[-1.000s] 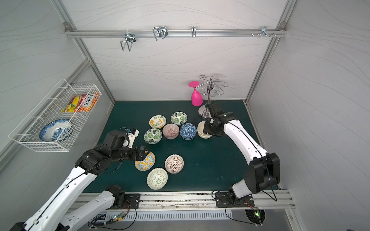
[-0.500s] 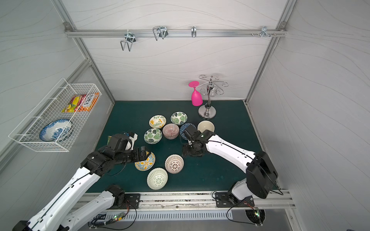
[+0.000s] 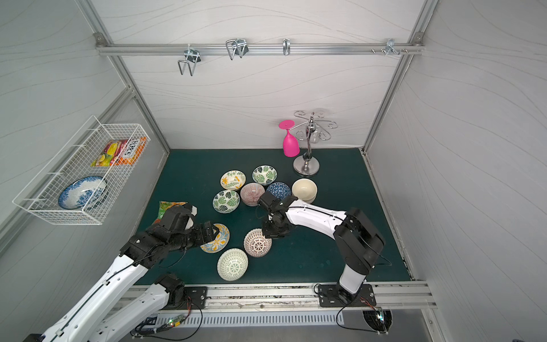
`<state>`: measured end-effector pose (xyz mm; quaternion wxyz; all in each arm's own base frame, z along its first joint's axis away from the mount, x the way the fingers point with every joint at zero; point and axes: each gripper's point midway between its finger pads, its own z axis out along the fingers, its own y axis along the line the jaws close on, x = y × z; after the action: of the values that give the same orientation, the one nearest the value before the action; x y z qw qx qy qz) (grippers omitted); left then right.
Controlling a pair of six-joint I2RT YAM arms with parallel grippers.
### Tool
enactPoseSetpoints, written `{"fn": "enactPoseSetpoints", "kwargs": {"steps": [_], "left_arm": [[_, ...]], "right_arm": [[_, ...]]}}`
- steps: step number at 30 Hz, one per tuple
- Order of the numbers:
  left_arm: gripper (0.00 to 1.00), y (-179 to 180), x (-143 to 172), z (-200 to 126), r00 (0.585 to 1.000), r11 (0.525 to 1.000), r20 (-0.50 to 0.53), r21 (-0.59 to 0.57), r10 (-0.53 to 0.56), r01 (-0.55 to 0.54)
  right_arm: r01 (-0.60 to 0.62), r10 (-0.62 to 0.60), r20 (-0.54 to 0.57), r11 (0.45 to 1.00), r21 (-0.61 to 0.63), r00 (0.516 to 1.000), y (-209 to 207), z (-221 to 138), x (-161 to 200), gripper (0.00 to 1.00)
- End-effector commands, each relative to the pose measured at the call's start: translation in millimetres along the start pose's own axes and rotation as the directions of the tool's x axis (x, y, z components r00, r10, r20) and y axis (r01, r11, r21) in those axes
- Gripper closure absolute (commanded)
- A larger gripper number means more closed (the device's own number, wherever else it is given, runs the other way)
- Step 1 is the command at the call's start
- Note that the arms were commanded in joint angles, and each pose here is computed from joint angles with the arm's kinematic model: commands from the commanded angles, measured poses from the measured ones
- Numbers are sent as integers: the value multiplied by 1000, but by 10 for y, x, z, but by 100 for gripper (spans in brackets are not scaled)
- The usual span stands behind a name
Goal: Stack the bowls
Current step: Pick up the bowl from the center of the board.
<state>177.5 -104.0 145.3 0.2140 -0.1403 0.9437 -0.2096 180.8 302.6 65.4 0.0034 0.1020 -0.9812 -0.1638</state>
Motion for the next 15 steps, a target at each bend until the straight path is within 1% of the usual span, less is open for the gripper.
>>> {"fn": "enactPoseSetpoints", "kwargs": {"steps": [1, 4, 7, 12, 15], "left_arm": [[7, 33, 20, 13, 1000, 1000, 1, -11, -24, 24], [7, 27, 43, 19, 1000, 1000, -6, -7, -24, 23], [7, 28, 107, 19, 999, 999, -35, -24, -23, 22], [8, 41, 184, -42, 997, 998, -72, -53, -38, 34], [8, 48, 242, -102, 995, 997, -98, -70, -33, 26]], "right_arm": [[2, -2, -28, 1000, -9, 1000, 37, 37, 26, 77], [0, 0, -29, 1000, -6, 1000, 25, 42, 31, 86], [3, -3, -24, 1000, -6, 1000, 15, 23, 31, 92], [9, -9, -4, 1000, -8, 1000, 3, -35, 31, 99], [6, -6, 10, 1000, -7, 1000, -32, -99, 42, 100]]}}
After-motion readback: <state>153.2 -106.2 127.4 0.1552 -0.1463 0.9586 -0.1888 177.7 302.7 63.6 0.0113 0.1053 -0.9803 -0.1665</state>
